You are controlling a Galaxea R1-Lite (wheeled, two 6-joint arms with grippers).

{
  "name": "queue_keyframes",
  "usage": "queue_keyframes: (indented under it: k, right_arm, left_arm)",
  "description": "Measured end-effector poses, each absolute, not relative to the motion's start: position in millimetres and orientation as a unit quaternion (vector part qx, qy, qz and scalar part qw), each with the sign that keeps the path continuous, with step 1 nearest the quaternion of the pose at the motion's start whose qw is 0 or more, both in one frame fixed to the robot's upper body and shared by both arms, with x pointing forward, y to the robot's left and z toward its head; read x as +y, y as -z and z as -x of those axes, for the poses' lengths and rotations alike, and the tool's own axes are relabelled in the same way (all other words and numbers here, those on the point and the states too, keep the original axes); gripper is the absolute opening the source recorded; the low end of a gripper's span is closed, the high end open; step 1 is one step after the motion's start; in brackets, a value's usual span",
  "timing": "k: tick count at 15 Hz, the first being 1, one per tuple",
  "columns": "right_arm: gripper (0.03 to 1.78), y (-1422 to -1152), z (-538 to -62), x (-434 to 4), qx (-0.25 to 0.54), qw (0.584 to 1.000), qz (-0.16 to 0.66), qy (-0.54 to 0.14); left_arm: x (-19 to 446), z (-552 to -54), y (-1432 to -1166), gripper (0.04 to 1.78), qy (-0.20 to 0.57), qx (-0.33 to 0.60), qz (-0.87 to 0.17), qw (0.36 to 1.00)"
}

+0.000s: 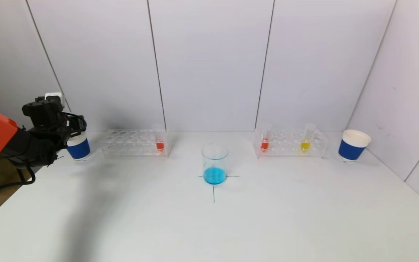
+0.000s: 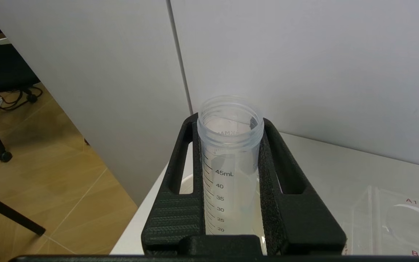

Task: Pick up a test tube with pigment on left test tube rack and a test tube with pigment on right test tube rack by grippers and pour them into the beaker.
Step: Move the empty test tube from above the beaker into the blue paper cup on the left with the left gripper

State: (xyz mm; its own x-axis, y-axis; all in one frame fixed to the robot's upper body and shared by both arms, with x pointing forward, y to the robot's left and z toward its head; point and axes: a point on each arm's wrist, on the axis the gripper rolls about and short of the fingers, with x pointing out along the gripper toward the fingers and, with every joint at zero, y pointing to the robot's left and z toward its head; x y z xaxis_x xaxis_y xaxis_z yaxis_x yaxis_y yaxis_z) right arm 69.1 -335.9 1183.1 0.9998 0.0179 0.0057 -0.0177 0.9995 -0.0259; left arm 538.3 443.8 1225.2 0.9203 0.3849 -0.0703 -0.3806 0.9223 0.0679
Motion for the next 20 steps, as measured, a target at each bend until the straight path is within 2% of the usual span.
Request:
queue_keyframes:
  k: [8,10,13,17,20]
  right_arm:
    - [1.77,-1183.1,-69.1,-335.9,-0.003,1.0,0.013,-0.009]
    - [1.77,-1183.0,-69.1,-335.9,-0.003,1.0,0.013,-0.009]
    - [1.77,-1183.1,-69.1,-335.9,-0.003,1.0,0.013,-0.009]
    - [1.77,-1183.1,-69.1,-335.9,-0.003,1.0,0.013,-0.009]
    - [1.77,-1183.0,-69.1,-335.9,-0.003,1.0,0.013,-0.009]
  left_arm:
    - [443.8,-538.2,-1226.3,0.45,-0.197,0.04,-0.026,0.979]
    - [443.6,-537.6,-1227.5,0.53,-0.197,0.04,-0.026,0.979]
    - [443.6,-537.1,-1229.3,0.86,-0.198,0.037,-0.026,0.979]
    - [443.3,-535.8,-1230.7,1.49,-0.198,0.038,-0.026,0.979]
    - [442.7,-533.7,-1237.5,1.73,-0.196,0.033,-0.027,0.98]
